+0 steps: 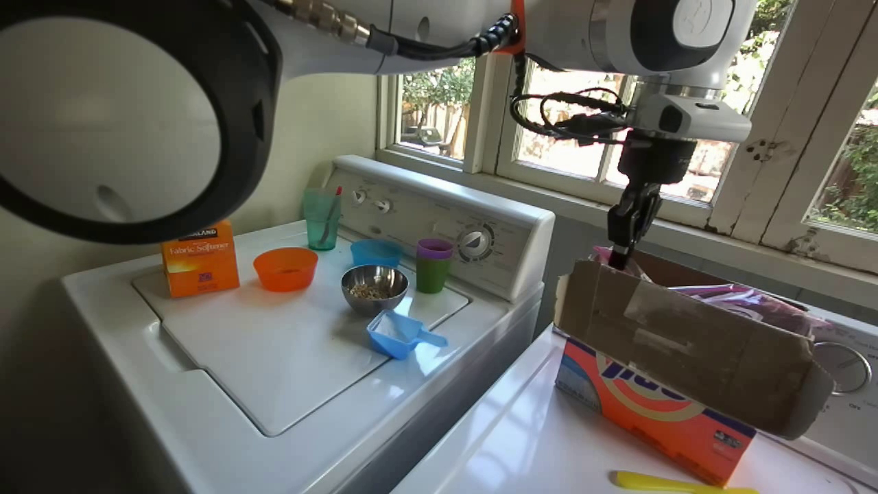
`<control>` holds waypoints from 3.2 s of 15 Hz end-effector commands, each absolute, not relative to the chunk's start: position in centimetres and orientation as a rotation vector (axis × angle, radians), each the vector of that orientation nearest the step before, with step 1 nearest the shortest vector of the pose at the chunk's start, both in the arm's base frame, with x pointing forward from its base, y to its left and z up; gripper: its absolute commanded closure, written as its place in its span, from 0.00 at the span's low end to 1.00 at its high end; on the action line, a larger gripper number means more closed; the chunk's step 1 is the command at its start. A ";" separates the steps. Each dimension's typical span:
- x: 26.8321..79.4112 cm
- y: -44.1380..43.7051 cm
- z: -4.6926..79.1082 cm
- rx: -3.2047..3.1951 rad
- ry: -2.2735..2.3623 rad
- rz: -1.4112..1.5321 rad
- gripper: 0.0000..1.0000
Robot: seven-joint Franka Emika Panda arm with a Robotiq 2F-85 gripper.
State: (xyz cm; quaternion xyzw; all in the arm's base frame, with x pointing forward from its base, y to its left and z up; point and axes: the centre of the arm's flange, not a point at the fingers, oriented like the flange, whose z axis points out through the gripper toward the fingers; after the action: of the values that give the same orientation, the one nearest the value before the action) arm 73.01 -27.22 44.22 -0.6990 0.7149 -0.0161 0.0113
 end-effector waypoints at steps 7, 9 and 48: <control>72.2 -24.8 50.2 -2.134 2.042 -0.419 0.99; 72.4 -24.0 51.3 -2.139 1.992 -0.469 0.99; 78.2 -30.9 50.0 -2.139 2.000 -0.633 1.00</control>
State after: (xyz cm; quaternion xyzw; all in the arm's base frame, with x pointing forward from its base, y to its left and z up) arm 75.54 -30.03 50.33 -0.7190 0.6491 -0.2309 0.0913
